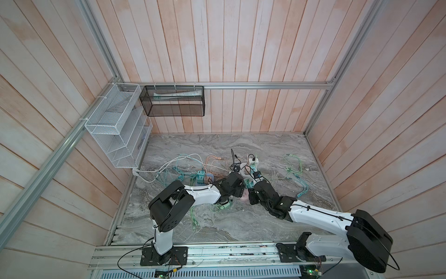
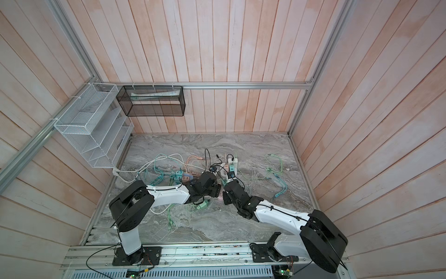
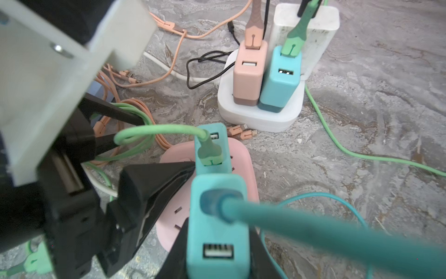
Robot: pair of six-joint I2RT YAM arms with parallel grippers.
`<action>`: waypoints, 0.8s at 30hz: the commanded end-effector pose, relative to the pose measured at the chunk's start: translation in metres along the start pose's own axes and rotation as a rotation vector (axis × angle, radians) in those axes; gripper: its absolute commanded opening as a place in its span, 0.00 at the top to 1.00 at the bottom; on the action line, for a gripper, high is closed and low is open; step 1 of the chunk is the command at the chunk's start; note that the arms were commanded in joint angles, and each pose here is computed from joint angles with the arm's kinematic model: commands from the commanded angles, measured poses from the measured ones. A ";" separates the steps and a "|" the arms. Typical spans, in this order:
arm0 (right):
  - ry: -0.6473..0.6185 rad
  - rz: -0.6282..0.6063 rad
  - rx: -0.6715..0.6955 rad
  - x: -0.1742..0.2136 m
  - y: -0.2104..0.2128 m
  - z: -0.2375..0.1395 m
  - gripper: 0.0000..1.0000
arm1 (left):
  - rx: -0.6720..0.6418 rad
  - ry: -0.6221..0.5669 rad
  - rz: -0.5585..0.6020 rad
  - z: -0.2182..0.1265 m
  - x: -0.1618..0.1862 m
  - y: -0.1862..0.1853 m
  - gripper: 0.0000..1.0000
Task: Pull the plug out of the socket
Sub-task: 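Close the right gripper on the nearer teal charger with the teal cable, then pull the teal charger up out of the pink strip with the right gripper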
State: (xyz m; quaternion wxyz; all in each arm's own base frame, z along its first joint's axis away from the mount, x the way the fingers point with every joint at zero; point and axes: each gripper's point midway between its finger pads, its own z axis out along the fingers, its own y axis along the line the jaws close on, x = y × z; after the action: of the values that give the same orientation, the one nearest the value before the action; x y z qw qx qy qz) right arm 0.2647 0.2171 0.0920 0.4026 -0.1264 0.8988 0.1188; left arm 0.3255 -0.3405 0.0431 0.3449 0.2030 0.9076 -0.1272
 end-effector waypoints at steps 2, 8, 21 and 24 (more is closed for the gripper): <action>0.035 -0.037 -0.012 -0.004 0.013 0.006 1.00 | -0.103 0.307 0.093 0.010 0.096 0.030 0.21; -0.025 0.005 0.047 -0.003 -0.009 -0.005 1.00 | -0.081 0.278 0.087 0.005 0.091 0.027 0.21; -0.061 0.222 -0.129 0.010 -0.035 -0.016 1.00 | -0.020 0.223 0.116 -0.004 0.084 0.018 0.21; -0.072 0.270 -0.148 0.010 -0.042 -0.018 1.00 | -0.013 0.220 0.125 -0.006 0.085 0.018 0.21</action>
State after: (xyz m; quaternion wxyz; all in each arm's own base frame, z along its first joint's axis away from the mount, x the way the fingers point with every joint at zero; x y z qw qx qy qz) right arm 0.2600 0.1647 0.0829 0.4044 -0.0390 0.8926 0.1954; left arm 0.3131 -0.3348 0.0432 0.3492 0.2156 0.9009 -0.1411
